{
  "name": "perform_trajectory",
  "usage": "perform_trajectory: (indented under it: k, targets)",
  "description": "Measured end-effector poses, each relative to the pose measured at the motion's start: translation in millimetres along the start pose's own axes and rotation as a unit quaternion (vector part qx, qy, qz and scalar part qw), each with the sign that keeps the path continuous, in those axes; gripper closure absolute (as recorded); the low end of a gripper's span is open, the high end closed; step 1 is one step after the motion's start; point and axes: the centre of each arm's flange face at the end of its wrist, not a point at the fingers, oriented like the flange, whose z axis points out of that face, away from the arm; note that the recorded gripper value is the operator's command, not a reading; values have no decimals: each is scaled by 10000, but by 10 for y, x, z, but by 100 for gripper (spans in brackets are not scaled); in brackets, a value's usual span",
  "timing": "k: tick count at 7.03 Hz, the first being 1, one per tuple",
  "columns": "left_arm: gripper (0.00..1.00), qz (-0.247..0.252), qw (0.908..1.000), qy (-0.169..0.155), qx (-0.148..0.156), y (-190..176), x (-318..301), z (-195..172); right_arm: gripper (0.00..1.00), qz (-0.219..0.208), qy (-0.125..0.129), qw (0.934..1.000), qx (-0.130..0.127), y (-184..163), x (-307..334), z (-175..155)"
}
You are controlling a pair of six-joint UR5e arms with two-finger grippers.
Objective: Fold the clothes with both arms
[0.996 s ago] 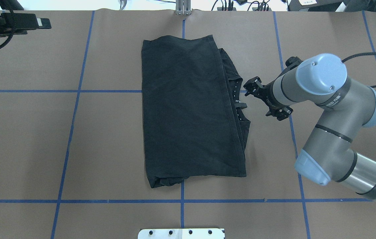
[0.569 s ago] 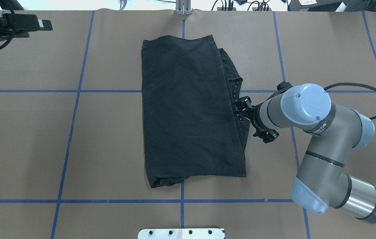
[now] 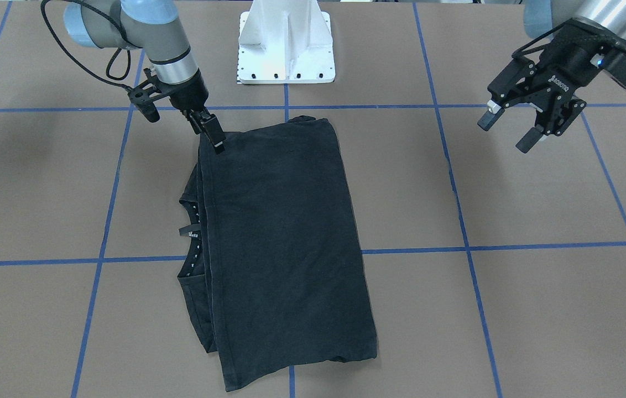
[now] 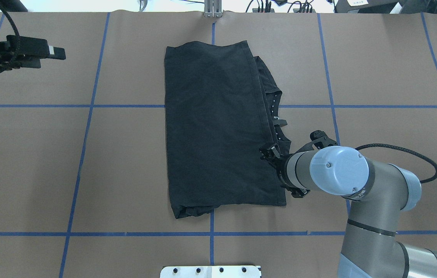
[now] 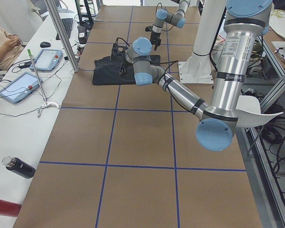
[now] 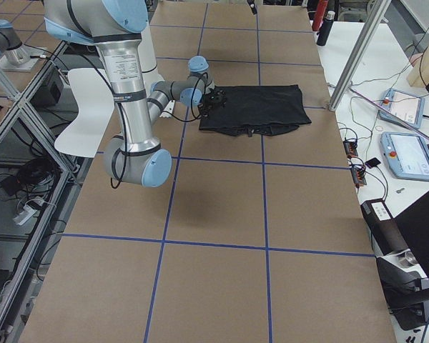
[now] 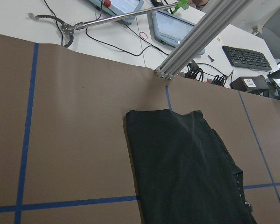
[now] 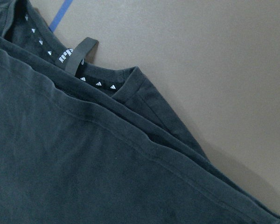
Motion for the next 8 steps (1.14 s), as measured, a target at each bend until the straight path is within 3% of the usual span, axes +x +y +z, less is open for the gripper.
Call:
perform_trajectory:
  k: [3,8]
  targets:
    - [0,-58,10000,22,-17,-6,16,19,1,-61,264,9995,171,-60,163,273]
    - [0,-62,10000,49,-15,2,41,-4,8,-160,517,9984,149,68,287,507]
